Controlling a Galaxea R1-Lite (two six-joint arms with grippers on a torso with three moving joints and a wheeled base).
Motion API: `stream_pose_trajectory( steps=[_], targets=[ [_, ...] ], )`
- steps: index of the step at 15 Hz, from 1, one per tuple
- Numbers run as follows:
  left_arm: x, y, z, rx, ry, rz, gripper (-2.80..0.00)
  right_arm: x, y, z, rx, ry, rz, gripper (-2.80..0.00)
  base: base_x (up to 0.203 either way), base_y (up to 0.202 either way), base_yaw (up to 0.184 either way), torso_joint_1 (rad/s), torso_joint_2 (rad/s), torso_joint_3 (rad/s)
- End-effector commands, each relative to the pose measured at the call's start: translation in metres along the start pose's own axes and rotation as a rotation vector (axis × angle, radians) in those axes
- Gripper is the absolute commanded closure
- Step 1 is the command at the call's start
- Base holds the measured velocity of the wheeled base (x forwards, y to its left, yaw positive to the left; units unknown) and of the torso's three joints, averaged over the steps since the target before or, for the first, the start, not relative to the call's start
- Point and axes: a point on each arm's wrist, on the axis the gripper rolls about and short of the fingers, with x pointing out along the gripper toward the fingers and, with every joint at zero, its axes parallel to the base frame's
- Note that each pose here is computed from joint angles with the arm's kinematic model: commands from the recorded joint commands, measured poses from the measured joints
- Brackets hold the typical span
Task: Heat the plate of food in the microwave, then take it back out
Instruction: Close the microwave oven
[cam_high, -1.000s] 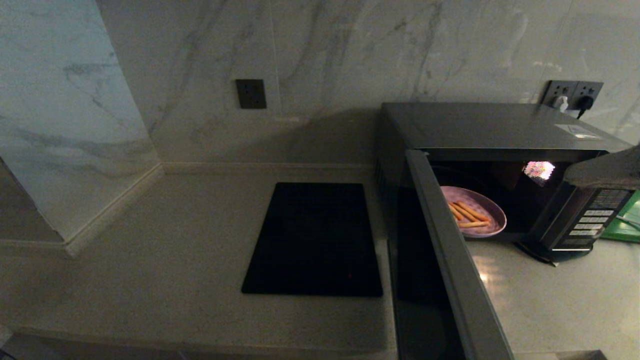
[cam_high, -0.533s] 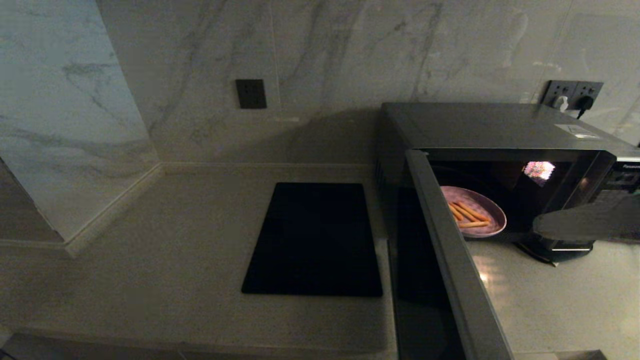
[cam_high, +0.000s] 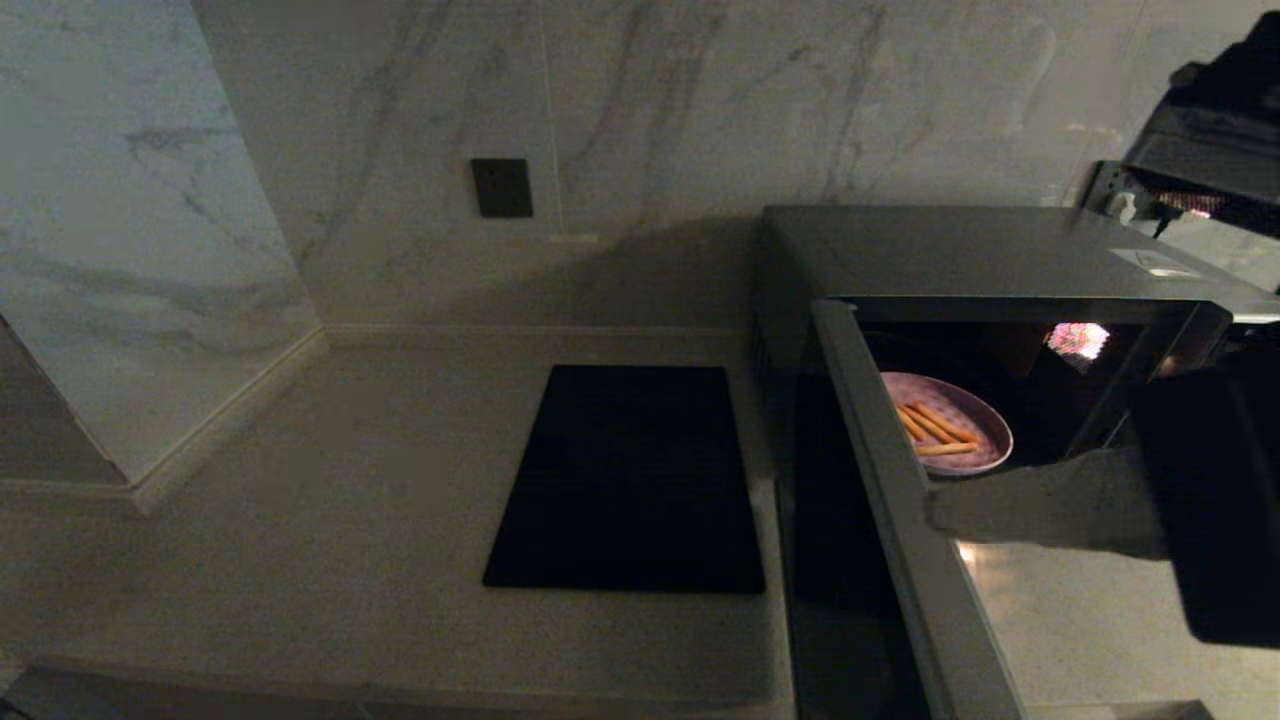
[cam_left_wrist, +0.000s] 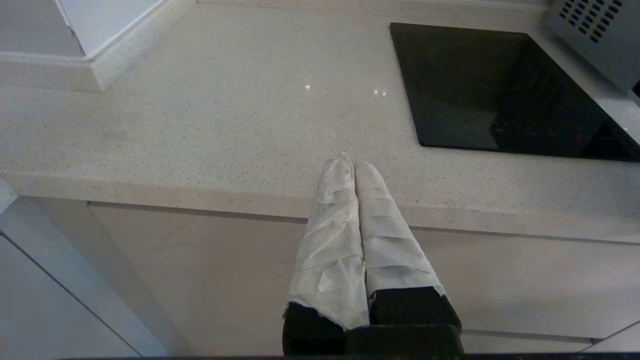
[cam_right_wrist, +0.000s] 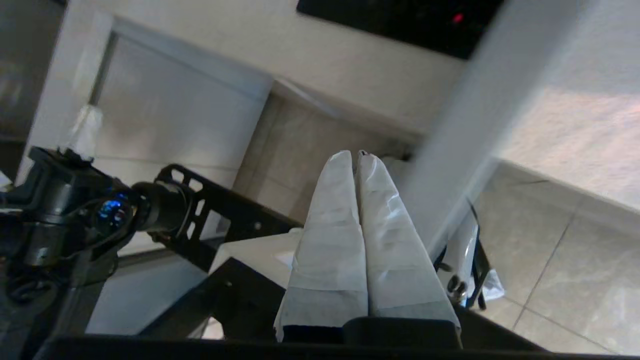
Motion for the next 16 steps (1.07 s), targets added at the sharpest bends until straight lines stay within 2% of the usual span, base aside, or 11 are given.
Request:
stream_pose_trajectory(
  steps=[1,7,16],
  targets=[
    [0.000,0.000,0.000,-0.001,0.001,0.001,0.00,0.026,0.014,-0.005,-0.024,0.060,-0.042,0.00,0.000,0.000,0.000,0.000,0.00,0.000],
    [0.000,0.000,0.000,-0.001,0.001,0.001,0.00,0.050,0.022,-0.009,0.033,0.118,-0.120,0.00,0.000,0.000,0.000,0.000,0.00,0.000],
    [0.000,0.000,0.000,-0.001,0.001,0.001,0.00,0.061,0.020,-0.012,0.071,0.088,-0.240,0.00,0.000,0.000,0.000,0.000,0.00,0.000]
  ],
)
